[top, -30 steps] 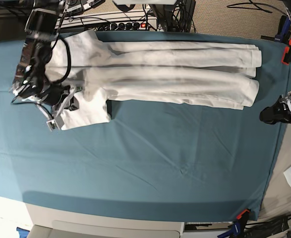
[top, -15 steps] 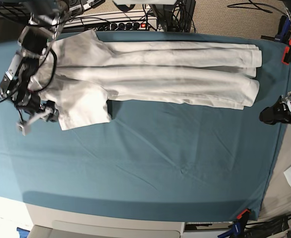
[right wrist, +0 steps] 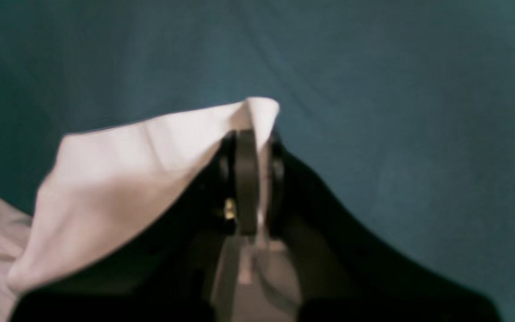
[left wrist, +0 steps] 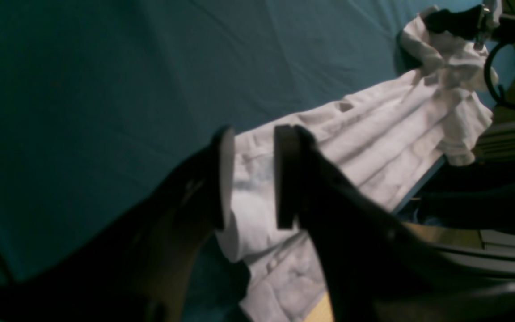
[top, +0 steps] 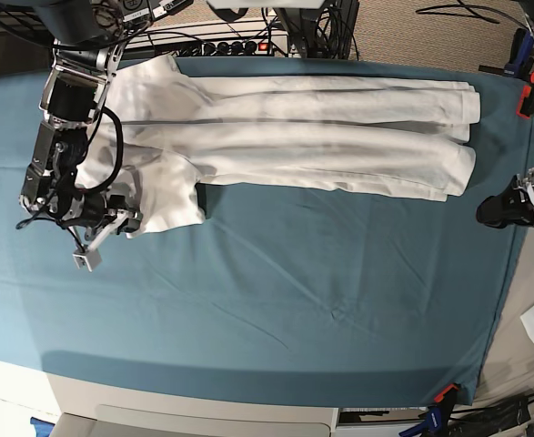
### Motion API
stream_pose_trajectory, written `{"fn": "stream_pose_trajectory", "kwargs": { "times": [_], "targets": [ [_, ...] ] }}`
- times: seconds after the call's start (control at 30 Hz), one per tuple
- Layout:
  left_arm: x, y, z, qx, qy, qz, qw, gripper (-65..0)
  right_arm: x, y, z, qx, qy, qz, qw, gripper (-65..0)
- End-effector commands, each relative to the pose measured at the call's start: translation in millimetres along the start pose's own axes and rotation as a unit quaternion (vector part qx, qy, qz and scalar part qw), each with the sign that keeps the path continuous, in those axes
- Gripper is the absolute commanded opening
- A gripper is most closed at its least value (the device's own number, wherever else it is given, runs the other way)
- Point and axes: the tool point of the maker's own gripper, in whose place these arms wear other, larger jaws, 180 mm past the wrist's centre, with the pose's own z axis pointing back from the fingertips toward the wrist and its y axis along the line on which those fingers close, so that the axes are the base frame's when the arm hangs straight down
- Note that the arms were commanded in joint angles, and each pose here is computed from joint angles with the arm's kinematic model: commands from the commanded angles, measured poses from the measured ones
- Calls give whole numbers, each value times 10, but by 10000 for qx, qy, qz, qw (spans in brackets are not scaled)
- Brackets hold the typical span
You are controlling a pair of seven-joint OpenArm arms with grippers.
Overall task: Fold the T-shirt properly
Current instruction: 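Grasp the sleeve and collar area with the right gripper, then fold the sleeve inward over the shirt with the right gripper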
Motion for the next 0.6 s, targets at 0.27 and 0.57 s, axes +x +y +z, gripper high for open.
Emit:
{"fn": "stream_pose_trajectory", "kwargs": {
  "times": [0.27,0.57],
  "targets": [
    [207,-19,107,22,-235,-187,9995,-482,265,301,540,-418,-701,1267,9886,-650],
    [207,-19,107,22,-235,-187,9995,-482,-545,729,607,-79,-462,1461,9882,-650]
  ]
}}
